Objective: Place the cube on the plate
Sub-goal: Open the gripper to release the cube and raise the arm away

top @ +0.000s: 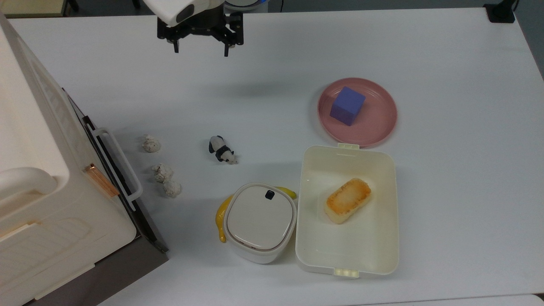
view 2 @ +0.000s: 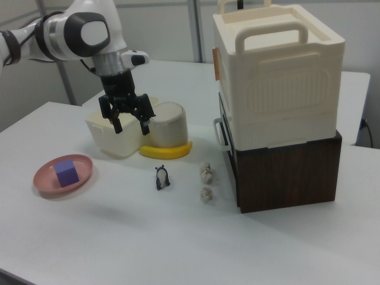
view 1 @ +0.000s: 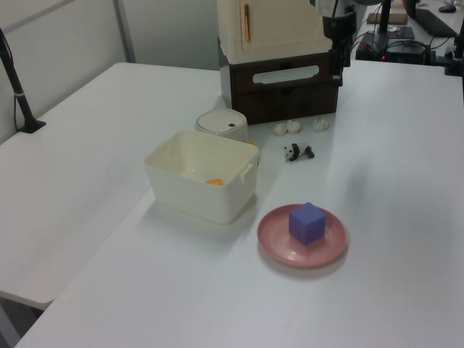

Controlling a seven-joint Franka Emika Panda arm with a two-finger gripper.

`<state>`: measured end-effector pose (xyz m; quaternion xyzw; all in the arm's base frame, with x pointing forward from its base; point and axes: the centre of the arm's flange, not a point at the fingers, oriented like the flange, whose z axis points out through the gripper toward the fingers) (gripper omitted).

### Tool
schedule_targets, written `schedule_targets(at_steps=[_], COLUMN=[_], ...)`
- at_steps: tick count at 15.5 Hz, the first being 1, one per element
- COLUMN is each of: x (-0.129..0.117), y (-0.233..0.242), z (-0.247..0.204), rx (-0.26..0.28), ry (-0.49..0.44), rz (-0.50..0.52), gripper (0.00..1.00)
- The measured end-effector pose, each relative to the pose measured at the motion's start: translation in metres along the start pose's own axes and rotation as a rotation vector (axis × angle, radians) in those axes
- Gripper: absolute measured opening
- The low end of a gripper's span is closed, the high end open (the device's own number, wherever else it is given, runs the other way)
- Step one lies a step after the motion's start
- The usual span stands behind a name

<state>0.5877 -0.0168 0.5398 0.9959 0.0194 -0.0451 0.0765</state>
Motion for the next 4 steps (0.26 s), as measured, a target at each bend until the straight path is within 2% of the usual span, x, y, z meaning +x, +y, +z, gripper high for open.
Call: schedule_targets(at_steps=[4], x=[0.0], y=[-0.0001], z=[0.0], rx=[0.005], ry=[0.0], rz=[-0.004], gripper=[1.0])
